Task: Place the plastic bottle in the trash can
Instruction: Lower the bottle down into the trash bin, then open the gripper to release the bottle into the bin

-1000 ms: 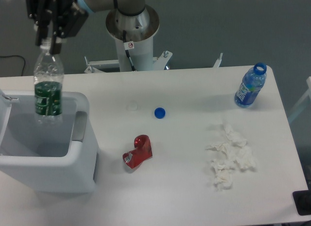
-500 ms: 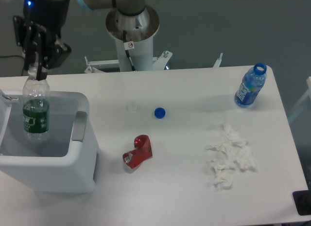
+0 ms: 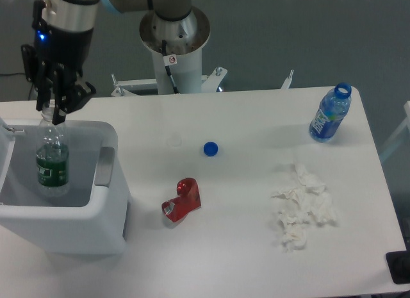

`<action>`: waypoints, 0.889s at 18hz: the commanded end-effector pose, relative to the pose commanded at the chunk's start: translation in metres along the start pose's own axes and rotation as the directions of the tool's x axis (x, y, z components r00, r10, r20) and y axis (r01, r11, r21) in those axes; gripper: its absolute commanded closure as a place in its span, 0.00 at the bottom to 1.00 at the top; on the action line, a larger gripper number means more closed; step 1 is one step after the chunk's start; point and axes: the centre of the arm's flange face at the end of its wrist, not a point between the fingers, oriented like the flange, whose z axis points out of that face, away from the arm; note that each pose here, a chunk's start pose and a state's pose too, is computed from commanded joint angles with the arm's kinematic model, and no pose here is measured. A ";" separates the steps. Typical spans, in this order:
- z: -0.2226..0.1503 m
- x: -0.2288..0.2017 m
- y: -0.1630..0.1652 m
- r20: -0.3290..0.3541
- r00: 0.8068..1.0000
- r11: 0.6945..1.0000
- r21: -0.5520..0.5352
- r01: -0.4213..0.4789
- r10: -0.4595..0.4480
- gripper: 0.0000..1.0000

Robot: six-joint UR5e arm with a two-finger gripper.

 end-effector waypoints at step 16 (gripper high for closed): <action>0.045 -0.012 -0.005 -0.032 0.999 0.998 -0.057 0.001 -0.003 0.46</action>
